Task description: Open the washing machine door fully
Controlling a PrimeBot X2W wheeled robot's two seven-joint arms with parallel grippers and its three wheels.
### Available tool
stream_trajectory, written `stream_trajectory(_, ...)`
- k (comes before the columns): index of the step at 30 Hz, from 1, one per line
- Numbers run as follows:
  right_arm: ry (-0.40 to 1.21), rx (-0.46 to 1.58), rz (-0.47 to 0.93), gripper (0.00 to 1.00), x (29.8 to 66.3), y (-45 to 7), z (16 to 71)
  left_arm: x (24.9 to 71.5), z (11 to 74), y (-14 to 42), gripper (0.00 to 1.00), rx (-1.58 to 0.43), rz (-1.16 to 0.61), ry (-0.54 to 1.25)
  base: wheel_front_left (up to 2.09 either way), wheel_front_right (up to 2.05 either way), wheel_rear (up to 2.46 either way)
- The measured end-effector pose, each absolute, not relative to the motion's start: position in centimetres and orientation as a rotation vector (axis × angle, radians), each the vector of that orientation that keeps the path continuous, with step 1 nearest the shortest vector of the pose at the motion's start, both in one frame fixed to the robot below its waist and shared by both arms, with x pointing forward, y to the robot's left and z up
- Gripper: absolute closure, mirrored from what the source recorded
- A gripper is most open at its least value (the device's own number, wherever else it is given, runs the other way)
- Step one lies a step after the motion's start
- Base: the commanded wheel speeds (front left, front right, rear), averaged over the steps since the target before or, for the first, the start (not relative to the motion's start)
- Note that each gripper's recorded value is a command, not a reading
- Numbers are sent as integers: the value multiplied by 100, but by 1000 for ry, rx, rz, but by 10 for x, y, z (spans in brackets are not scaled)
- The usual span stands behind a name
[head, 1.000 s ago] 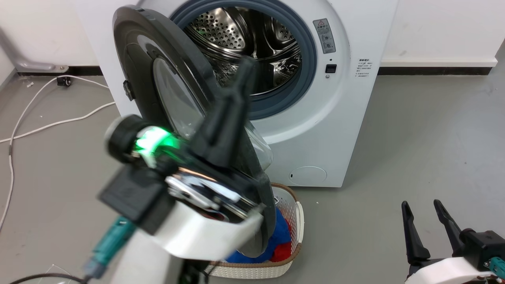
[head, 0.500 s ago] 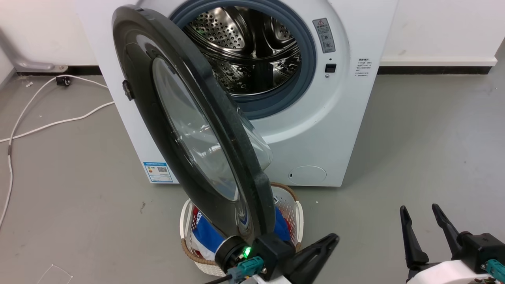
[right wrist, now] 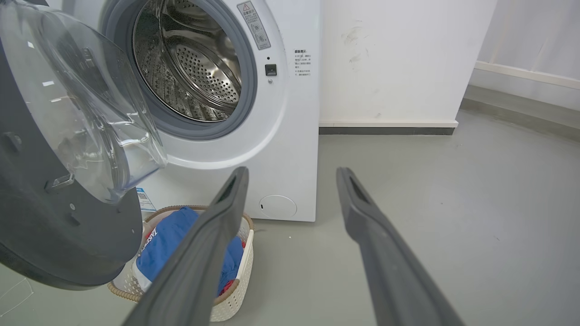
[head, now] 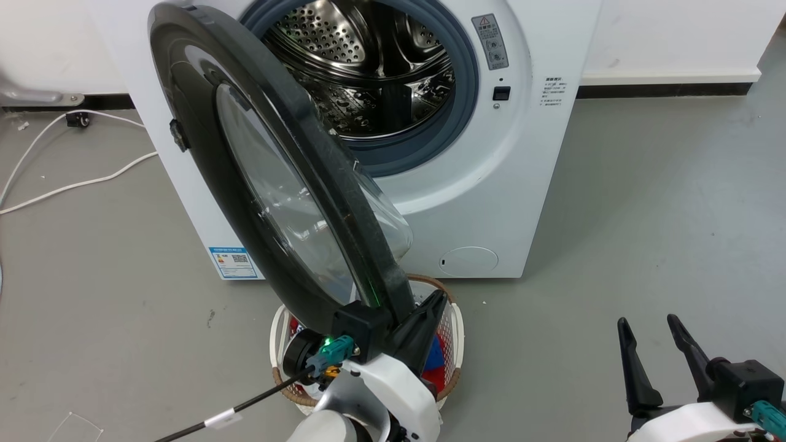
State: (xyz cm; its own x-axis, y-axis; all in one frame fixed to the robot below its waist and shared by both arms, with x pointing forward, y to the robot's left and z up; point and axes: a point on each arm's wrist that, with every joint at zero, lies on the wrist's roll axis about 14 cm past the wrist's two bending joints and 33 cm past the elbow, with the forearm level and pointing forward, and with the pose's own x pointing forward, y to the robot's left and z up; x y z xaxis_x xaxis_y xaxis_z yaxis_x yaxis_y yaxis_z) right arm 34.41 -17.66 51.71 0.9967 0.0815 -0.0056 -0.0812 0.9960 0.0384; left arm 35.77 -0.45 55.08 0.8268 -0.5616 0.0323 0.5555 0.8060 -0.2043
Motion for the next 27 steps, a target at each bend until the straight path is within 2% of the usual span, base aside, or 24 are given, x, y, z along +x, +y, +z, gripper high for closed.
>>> stream_trajectory(13, 13, 57, 73, 0, 344, -179, 513, 363, 527, 6, 100, -245, -529, 97, 0, 0, 0)
stream_trajectory(27, -1, 81, 119, 0, 354, -165, 517, 339, 514, 56, 100, -277, -361, 92, 0, 0, 0)
